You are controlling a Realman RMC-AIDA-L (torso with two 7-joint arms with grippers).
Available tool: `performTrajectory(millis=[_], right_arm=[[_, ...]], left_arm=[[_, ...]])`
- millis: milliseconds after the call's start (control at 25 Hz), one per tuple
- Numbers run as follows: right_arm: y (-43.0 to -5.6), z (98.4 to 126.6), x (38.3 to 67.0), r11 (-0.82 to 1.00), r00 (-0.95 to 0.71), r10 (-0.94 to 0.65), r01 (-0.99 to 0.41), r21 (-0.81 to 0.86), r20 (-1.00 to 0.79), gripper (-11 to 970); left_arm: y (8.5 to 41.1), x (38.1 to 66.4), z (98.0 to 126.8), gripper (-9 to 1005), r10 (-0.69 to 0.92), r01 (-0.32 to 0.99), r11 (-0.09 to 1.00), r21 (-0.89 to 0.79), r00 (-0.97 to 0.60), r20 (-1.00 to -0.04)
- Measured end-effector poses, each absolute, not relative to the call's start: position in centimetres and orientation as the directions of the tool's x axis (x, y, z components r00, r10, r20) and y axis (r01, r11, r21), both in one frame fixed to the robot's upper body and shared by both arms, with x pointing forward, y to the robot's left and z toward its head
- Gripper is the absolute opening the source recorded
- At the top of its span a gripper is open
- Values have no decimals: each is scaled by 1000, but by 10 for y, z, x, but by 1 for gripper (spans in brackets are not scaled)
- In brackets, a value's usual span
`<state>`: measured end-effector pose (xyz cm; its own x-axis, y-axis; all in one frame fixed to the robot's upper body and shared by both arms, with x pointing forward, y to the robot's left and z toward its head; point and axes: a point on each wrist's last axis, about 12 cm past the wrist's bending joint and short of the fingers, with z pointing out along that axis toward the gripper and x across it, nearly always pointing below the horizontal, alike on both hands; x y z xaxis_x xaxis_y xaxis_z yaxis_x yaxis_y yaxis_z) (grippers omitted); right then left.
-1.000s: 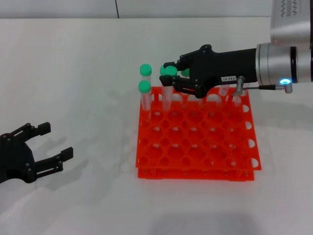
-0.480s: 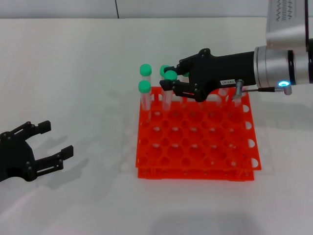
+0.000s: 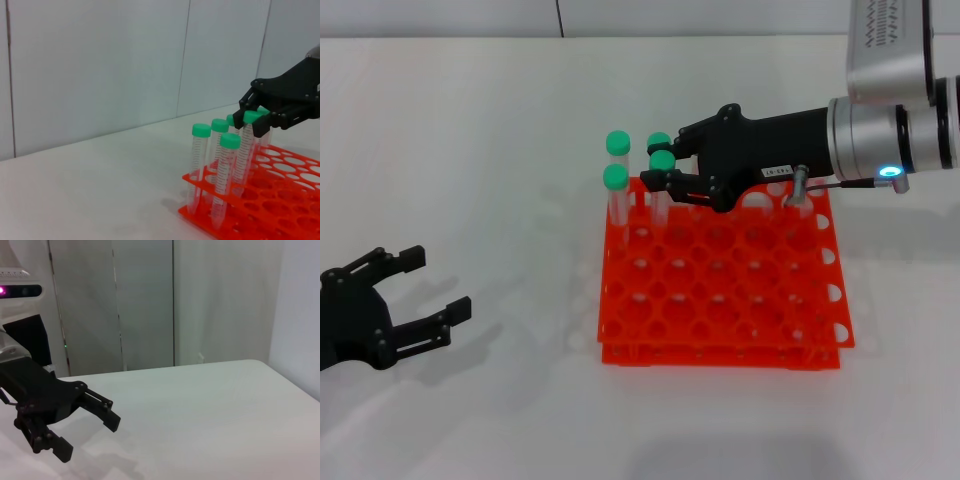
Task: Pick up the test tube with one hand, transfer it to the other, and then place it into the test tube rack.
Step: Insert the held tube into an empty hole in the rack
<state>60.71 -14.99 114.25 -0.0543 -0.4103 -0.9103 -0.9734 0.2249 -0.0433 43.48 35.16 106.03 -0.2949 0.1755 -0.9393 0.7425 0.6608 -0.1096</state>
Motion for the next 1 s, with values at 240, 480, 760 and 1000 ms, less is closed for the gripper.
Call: performTrajectory(millis=[240, 480, 760, 1000], right_arm=[[-145, 1141, 610, 218, -71, -420, -976, -25, -905, 318], [-143, 1141, 611, 220, -71, -426, -975, -27, -902, 320], [-147, 1142, 609, 229, -70, -412, -973, -29, -908, 323], [-148, 1141, 609, 232, -73, -408, -972, -26, -910, 325]], left_arm=[[351, 434, 1059, 886, 172, 742, 660, -115, -298, -939], [351, 434, 1058, 886, 170, 741, 661, -117, -300, -939], [352, 434, 1058, 886, 174, 740, 662, -114, -300, -938], [352, 434, 1058, 886, 175, 740, 663, -113, -300, -938]])
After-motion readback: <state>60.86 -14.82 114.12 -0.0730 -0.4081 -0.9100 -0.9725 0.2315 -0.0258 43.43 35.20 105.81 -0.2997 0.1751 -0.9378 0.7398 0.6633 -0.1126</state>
